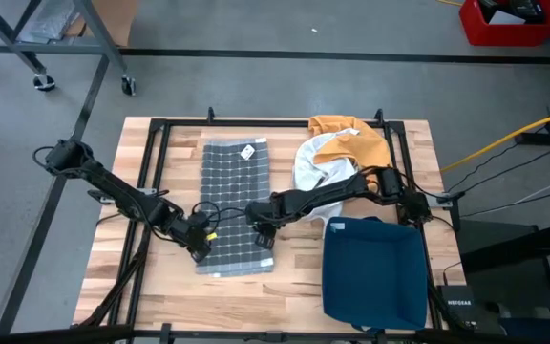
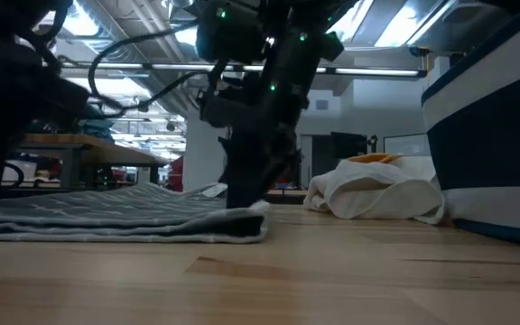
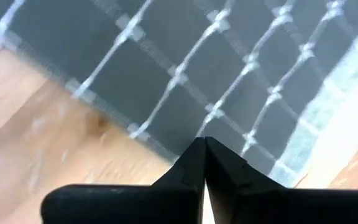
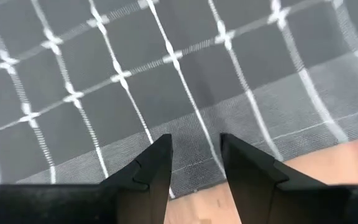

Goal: Fold towel
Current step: Fold the gray towel

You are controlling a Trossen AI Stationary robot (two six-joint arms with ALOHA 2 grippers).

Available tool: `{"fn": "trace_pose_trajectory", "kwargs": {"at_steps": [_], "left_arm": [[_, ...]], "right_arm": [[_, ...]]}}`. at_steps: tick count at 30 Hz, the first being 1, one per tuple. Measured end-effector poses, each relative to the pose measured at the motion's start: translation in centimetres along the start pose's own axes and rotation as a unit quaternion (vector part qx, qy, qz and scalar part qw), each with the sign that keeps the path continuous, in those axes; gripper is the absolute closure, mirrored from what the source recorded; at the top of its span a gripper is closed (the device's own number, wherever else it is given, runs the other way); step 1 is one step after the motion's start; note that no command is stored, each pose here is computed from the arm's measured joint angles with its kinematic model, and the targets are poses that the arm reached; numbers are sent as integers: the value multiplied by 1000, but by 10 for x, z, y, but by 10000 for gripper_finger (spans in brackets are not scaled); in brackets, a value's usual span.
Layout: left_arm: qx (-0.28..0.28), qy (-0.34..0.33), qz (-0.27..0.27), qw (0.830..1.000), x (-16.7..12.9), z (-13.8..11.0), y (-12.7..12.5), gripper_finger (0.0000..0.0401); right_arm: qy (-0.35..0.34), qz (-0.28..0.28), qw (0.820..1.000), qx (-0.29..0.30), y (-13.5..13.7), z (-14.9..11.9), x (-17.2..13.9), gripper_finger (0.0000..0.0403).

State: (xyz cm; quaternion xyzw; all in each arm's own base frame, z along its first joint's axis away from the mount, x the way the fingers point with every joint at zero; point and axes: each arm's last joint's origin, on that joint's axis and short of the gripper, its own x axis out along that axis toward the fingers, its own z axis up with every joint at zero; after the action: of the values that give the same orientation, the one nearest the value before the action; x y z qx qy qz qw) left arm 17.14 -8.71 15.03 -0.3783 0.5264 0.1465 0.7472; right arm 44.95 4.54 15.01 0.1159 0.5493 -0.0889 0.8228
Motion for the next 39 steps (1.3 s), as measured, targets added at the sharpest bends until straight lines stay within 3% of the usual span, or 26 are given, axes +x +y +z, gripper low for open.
{"fn": "trace_pose_trajectory", "kwargs": {"at_steps": [3, 7, 9, 17, 29, 33, 39], "left_arm": [[52, -32, -4, 998, -3, 4, -6, 401], [159, -63, -6, 985, -9, 8, -15, 401], [188, -69, -12, 980, -10, 9, -18, 401], [241, -72, -10, 968, -9, 10, -18, 387], [273, -70, -11, 959, -9, 13, -17, 243], [290, -47, -56, 954, -10, 12, -23, 235], [329, 12, -151, 932, -23, 11, -43, 235]], "right_arm": [[-14, 3, 999, -29, 0, 4, -15, 259], [8, 14, 998, -54, 0, 0, -15, 259], [20, 36, 998, -55, 1, -1, -15, 259], [67, 94, 992, -53, 7, -1, -25, 259], [69, 96, 992, -46, 11, 3, -34, 259], [64, 94, 992, -45, 11, 3, -34, 259], [53, 71, 994, -64, 11, 4, -34, 248]]}}
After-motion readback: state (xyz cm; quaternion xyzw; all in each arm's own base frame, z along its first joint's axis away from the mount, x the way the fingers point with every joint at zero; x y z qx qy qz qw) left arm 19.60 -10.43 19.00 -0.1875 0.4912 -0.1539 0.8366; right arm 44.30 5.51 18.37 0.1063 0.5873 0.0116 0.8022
